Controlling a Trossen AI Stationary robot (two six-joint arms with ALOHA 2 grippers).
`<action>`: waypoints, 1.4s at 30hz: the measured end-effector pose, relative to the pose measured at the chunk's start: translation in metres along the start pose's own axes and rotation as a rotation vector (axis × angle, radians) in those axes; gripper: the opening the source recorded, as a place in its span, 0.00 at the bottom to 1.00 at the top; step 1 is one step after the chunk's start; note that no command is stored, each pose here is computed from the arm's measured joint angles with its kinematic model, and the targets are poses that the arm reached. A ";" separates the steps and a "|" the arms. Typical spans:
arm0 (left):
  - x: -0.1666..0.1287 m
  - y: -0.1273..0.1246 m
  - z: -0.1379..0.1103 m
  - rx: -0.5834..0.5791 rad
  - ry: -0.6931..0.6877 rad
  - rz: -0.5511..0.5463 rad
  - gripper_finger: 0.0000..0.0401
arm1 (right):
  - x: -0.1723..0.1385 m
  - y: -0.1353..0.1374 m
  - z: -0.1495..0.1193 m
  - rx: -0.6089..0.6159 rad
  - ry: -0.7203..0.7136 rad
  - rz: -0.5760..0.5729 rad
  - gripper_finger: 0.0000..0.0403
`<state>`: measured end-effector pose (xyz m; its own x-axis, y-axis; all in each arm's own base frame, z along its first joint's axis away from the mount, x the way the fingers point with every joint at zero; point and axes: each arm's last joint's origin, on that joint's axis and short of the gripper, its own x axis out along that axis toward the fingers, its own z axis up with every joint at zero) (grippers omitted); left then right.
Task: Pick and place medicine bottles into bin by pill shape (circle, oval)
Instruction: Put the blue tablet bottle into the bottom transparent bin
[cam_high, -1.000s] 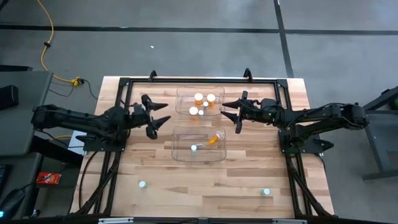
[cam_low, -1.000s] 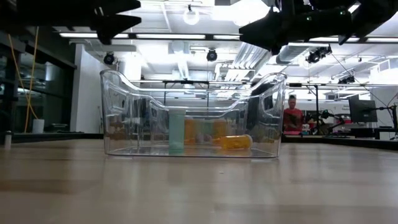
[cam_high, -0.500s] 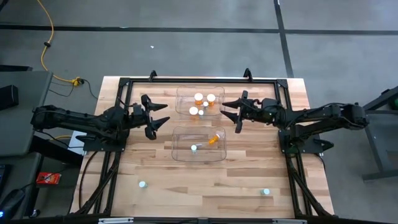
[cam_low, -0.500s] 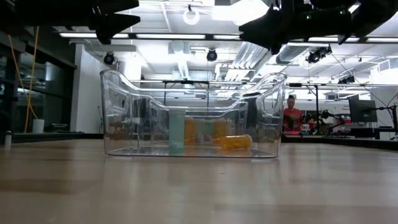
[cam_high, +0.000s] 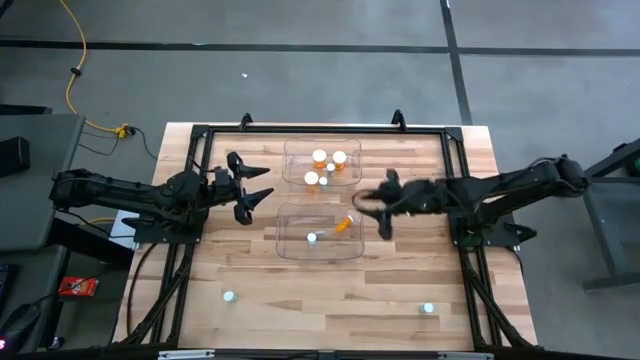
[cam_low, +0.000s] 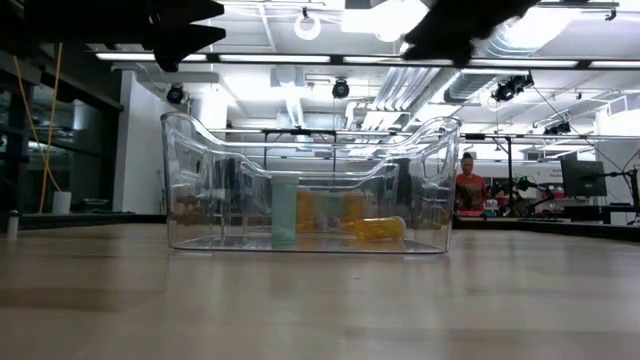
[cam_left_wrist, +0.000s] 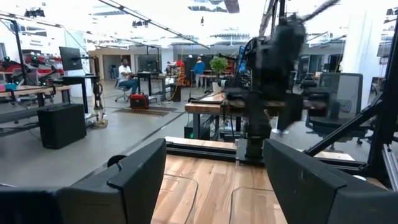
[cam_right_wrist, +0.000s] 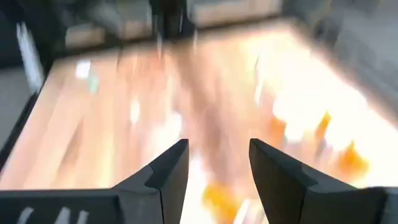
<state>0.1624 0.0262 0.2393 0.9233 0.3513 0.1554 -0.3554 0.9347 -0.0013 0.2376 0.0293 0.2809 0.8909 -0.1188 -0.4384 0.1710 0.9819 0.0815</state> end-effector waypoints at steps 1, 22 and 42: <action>0.000 0.000 0.000 0.000 0.001 0.000 0.64 | -0.005 0.007 -0.002 0.030 0.075 0.003 0.40; 0.000 0.000 -0.002 -0.002 0.023 0.006 0.64 | -0.057 0.125 -0.100 0.747 1.068 -0.295 0.40; 0.000 0.000 -0.002 -0.002 0.023 0.010 0.64 | -0.033 0.153 -0.126 0.830 1.165 -0.313 0.40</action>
<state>0.1626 0.0264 0.2371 0.9230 0.3613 0.1323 -0.3639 0.9314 -0.0045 0.1812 0.2016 0.1946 0.0045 0.2727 -0.9621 0.8365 0.5261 0.1530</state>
